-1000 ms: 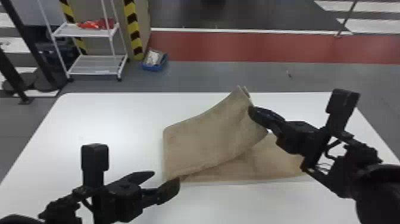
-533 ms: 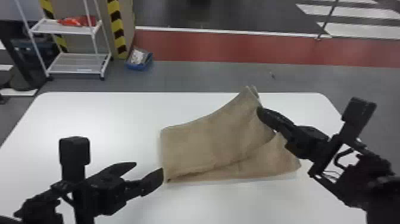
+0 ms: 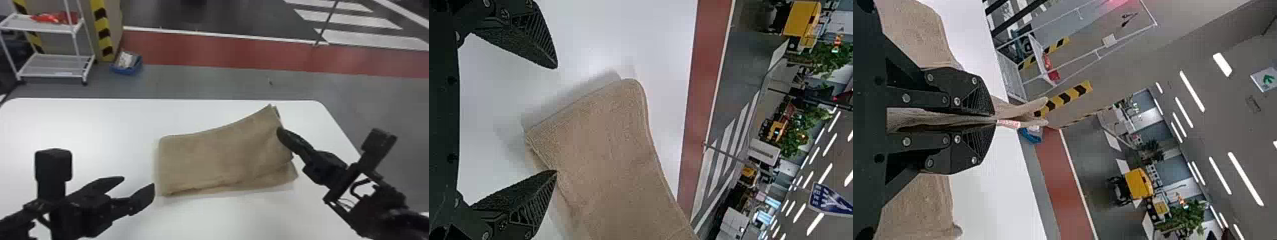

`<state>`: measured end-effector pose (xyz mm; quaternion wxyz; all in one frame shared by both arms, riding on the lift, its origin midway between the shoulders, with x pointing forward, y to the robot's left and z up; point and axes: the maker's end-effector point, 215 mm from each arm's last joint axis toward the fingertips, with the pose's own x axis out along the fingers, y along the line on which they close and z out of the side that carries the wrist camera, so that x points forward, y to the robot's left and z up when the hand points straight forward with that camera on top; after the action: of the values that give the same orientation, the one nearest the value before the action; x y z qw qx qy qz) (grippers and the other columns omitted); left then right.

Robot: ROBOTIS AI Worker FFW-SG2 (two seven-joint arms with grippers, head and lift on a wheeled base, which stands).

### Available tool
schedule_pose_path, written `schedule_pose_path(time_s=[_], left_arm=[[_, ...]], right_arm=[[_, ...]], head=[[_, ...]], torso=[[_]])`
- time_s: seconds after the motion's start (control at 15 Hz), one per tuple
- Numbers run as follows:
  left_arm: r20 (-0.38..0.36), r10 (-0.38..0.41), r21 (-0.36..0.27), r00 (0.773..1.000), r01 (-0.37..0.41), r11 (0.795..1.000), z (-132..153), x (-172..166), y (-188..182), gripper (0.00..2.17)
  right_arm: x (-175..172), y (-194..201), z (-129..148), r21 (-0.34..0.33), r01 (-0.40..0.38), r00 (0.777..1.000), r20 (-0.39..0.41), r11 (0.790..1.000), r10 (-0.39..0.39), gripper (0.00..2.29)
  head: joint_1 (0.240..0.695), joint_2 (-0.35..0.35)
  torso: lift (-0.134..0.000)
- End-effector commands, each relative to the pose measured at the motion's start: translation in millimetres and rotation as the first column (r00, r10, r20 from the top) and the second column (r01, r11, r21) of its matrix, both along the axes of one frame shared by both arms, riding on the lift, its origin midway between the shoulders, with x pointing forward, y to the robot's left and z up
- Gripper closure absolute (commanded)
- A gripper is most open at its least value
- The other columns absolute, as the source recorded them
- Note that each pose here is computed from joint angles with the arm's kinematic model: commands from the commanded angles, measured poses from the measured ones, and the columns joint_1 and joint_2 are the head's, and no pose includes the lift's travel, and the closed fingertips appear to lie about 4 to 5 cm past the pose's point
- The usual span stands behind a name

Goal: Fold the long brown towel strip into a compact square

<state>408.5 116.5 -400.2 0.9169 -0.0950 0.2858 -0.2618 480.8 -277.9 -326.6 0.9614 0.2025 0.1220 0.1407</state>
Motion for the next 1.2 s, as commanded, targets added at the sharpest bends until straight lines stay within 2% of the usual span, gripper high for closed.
schedule_pose_path(time_s=[0.0, 0.27, 0.6, 0.73, 0.87, 1.13], left_arm=[[-0.001, -0.008, 0.006, 1.000, 0.008, 1.000, -2, -2, -5, 0.16], [0.002, -0.019, 0.022, 1.000, 0.019, 1.000, -4, -4, -11, 0.16], [0.003, -0.025, 0.037, 1.000, 0.024, 0.999, -5, -6, -14, 0.16], [0.008, -0.018, 0.048, 1.000, 0.017, 0.999, -5, -3, -11, 0.16], [0.012, -0.018, 0.048, 1.000, 0.017, 0.999, -3, 0, -12, 0.16], [0.023, -0.015, 0.063, 1.000, 0.014, 0.998, -3, 13, -9, 0.16]], right_arm=[[-4, -19, -14, 0.012, 0.041, 0.999, -0.011, 0.999, -0.040, 1.00], [2, -51, -43, 0.005, 0.101, 0.994, -0.047, 0.995, -0.100, 1.00], [24, -56, -84, -0.040, 0.110, 0.982, -0.149, 0.993, -0.114, 1.00], [20, -42, -78, -0.002, 0.084, 0.986, -0.143, 0.996, -0.083, 1.00], [13, -22, -50, -0.008, 0.042, 0.992, -0.120, 0.999, -0.043, 1.00], [-8, 0, -25, -0.014, 0.012, 0.989, -0.148, 1.000, -0.014, 1.00]], head=[[0.695, -0.191], [0.695, -0.246], [0.695, -0.283], [0.695, -0.282], [0.695, -0.266], [0.695, -0.228]], torso=[[-0.124], [-0.124], [-0.124], [-0.124], [-0.124], [-0.124]])
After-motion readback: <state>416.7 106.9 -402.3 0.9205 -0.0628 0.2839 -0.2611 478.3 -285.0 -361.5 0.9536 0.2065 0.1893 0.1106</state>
